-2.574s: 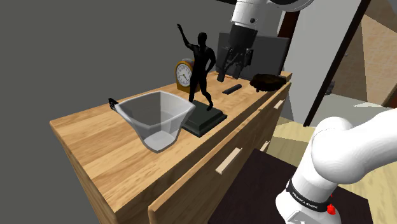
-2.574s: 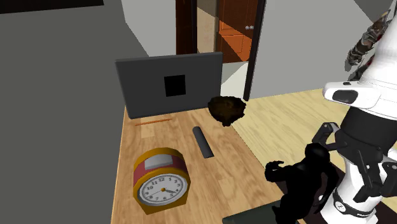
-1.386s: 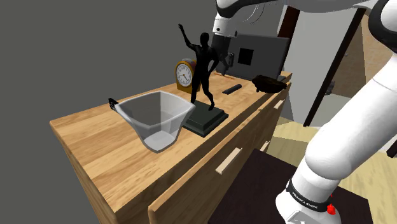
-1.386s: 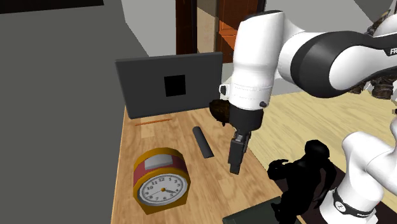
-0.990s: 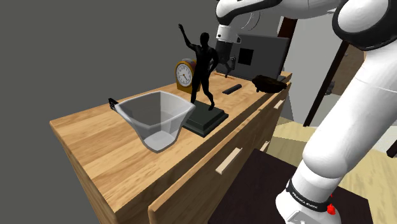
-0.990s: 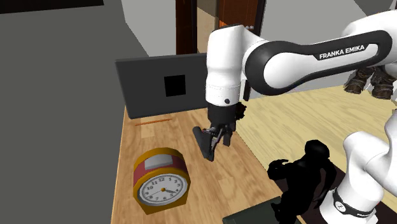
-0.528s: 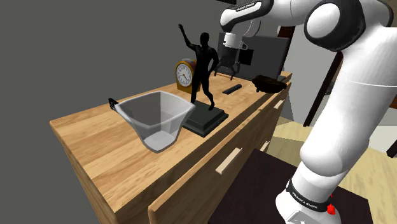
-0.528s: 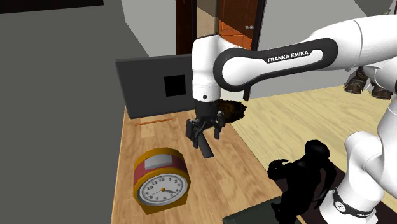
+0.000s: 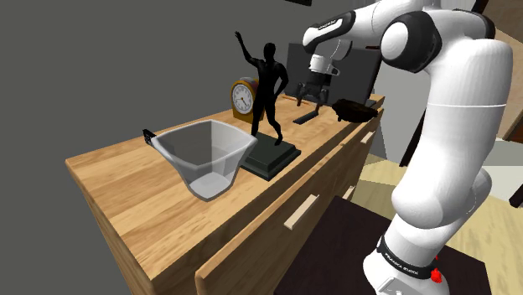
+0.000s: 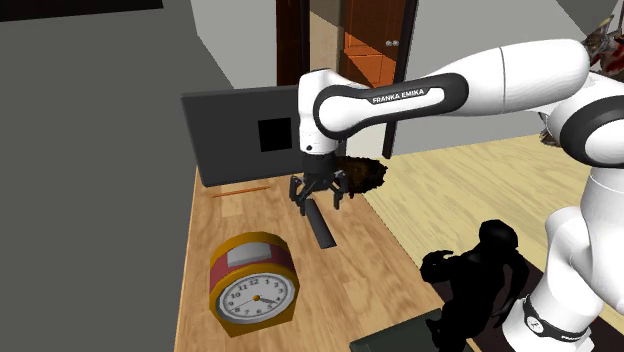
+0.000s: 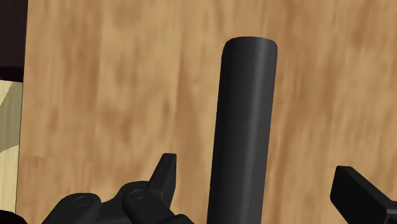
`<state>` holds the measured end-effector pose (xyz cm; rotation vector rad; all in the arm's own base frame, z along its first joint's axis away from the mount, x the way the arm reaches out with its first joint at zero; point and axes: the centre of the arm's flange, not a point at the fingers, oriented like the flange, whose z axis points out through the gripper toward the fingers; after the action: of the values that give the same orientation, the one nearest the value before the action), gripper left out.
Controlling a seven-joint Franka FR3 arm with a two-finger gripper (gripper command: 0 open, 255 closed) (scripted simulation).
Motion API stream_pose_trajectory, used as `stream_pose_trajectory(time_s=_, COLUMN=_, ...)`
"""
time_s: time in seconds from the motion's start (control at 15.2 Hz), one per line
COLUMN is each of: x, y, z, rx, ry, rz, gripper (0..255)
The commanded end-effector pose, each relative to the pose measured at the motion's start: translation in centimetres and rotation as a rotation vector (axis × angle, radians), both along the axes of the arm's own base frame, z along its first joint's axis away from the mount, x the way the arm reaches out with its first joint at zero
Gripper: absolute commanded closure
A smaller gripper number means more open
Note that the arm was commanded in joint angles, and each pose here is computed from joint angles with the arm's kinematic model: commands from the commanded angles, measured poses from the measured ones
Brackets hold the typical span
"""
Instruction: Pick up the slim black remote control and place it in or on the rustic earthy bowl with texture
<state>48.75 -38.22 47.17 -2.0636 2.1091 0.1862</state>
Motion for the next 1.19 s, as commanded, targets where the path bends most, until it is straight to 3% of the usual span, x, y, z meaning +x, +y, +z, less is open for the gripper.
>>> stream_pose_trajectory(time_s=0.0, x=-0.1, y=-0.5, z=-0.9, rx=0.006, ry=0.007, rz=-0.033, gripper=0)
stream_pose_trajectory(time_s=0.46, x=0.1, y=0.2, z=-4.3, rx=0.006, ry=0.007, rz=-0.033, gripper=0)
stream_pose_trajectory(time_s=0.92, x=0.1, y=0.2, z=-4.3, rx=0.006, ry=0.007, rz=-0.033, gripper=0)
stream_pose_trajectory(time_s=0.99, x=0.1, y=0.2, z=-4.3, rx=0.006, ry=0.007, rz=-0.033, gripper=255)
stream_pose_trajectory(time_s=1.12, x=0.1, y=0.2, z=-4.3, rx=0.006, ry=0.007, rz=-0.033, gripper=255)
